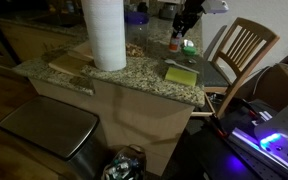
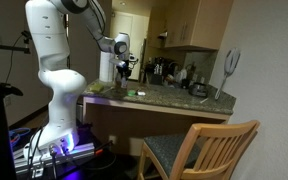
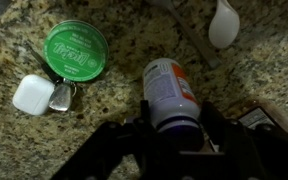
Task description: Take the bottle off the green thing and put it on the counter
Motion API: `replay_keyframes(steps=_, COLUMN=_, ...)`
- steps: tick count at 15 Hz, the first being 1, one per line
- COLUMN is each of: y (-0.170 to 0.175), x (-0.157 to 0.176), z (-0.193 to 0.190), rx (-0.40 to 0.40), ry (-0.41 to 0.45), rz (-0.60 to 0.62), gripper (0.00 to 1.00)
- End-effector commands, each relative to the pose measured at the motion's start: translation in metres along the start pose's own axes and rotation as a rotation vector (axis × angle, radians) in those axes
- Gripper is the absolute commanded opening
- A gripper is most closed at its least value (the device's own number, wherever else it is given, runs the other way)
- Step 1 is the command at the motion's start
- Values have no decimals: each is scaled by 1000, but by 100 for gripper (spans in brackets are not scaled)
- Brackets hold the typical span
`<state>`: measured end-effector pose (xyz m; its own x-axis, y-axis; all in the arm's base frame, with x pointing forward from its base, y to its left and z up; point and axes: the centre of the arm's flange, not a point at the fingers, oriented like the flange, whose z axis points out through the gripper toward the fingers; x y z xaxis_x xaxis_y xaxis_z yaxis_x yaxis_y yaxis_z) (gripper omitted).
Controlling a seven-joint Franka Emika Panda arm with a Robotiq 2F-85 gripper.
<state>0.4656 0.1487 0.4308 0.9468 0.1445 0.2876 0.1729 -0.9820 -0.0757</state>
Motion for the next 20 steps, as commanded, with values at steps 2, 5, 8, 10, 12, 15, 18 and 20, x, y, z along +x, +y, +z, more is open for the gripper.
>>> replay_keyframes(steps=2, y=9, x=-1, z=4, rx=-12, ry=-1, rz=-7, gripper=29)
replay_keyframes(steps=5, y=10, x=-2, z=5, rx=10, ry=-4, rz=27, gripper=29)
replay_keyframes(steps=8, y=13, x=-2, z=4, rx=45, ry=-16, rz=51, gripper=29)
replay_keyframes(steps=10, y=13, x=-3, z=5, rx=69, ry=-10, rz=70, gripper=29)
replay_keyframes(steps=12, y=12, x=-6, z=9, rx=150, ry=30, rz=143, gripper=29)
replay_keyframes(steps=15, y=7, x=-1, z=3, rx=125, ry=13, rz=146, gripper=54)
replay_keyframes(steps=18, y=24, x=5, z=21, rx=-26, ry=51, rz=68, gripper=29)
replay_keyframes(steps=20, y=31, x=2, z=36, rx=-83, ry=44, rz=41, gripper=29)
